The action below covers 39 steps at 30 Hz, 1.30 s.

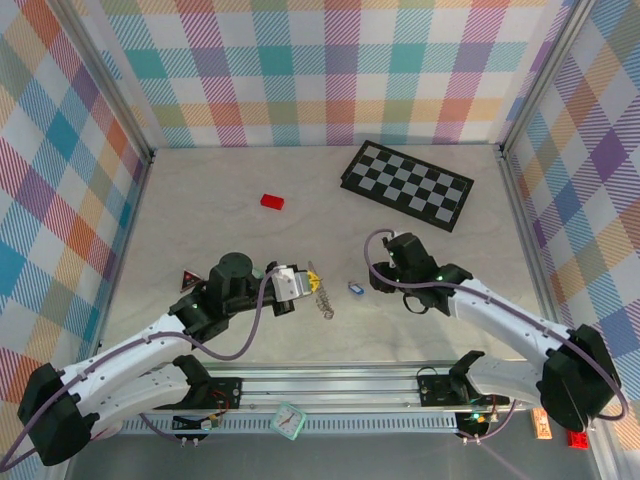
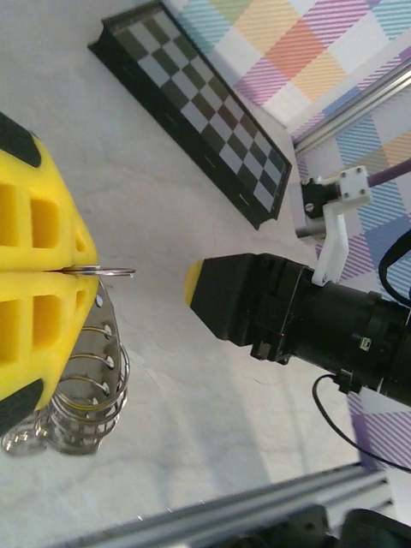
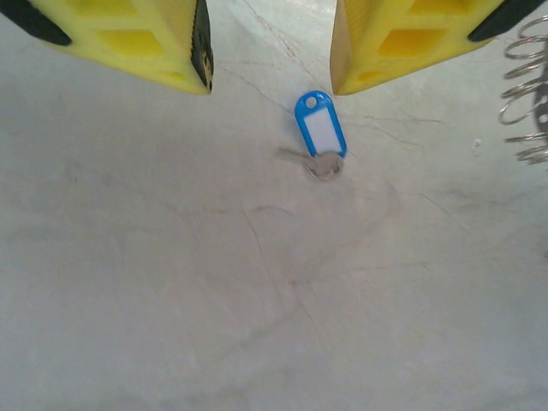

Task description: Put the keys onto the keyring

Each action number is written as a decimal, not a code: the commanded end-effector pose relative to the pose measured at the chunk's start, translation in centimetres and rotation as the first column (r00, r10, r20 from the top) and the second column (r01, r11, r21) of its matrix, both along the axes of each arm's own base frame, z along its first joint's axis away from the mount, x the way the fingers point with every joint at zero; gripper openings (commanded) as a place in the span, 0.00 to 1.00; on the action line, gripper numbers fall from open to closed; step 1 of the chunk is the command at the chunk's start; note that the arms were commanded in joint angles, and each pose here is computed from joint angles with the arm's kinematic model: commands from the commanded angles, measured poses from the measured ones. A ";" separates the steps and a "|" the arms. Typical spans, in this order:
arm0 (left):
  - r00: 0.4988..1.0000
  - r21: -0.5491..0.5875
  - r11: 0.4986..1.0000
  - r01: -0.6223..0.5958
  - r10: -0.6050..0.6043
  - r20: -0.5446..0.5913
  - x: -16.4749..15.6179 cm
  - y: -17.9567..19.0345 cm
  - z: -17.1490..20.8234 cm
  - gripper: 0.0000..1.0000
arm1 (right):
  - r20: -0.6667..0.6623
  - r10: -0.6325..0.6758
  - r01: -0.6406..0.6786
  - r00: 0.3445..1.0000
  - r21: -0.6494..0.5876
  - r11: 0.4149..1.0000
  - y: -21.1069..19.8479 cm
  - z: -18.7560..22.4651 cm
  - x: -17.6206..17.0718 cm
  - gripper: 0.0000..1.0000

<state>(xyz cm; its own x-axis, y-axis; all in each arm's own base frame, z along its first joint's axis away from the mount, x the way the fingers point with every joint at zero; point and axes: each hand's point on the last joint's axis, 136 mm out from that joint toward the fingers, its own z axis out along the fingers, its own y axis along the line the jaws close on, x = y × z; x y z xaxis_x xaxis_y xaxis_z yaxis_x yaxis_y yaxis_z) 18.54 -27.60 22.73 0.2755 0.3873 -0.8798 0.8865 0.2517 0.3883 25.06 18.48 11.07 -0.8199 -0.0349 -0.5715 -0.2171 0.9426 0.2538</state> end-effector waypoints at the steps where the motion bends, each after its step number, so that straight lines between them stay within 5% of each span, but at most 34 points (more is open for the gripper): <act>1: 0.984 0.012 1.000 -0.010 0.008 0.179 0.6 0.2 2.0 0.00 | -0.074 -0.084 0.088 0.994 0.050 0.995 0.3 -0.6 -0.1 0.40; 13: 0.991 -0.054 0.989 -0.136 0.134 -0.024 1.5 1.0 1.4 0.00 | -0.246 -0.047 0.042 0.968 -0.024 0.999 2.5 -3.4 -0.6 0.41; 21: 0.933 -0.089 0.939 -0.332 0.314 -0.175 2.8 3.2 -0.2 0.00 | -0.343 0.047 -0.082 0.938 -0.088 0.993 4.9 -4.7 -0.9 0.43; 28: 0.908 -0.076 0.917 -0.392 0.371 -0.196 2.9 4.5 -0.9 0.00 | -0.402 0.051 -0.113 0.914 -0.132 0.985 7.0 -6.2 -0.4 0.42; 39: 0.917 -0.079 0.924 -0.373 0.355 -0.181 2.9 4.1 -0.8 0.00 | -0.384 -0.064 -0.060 0.921 -0.302 0.952 4.9 -7.4 0.4 0.44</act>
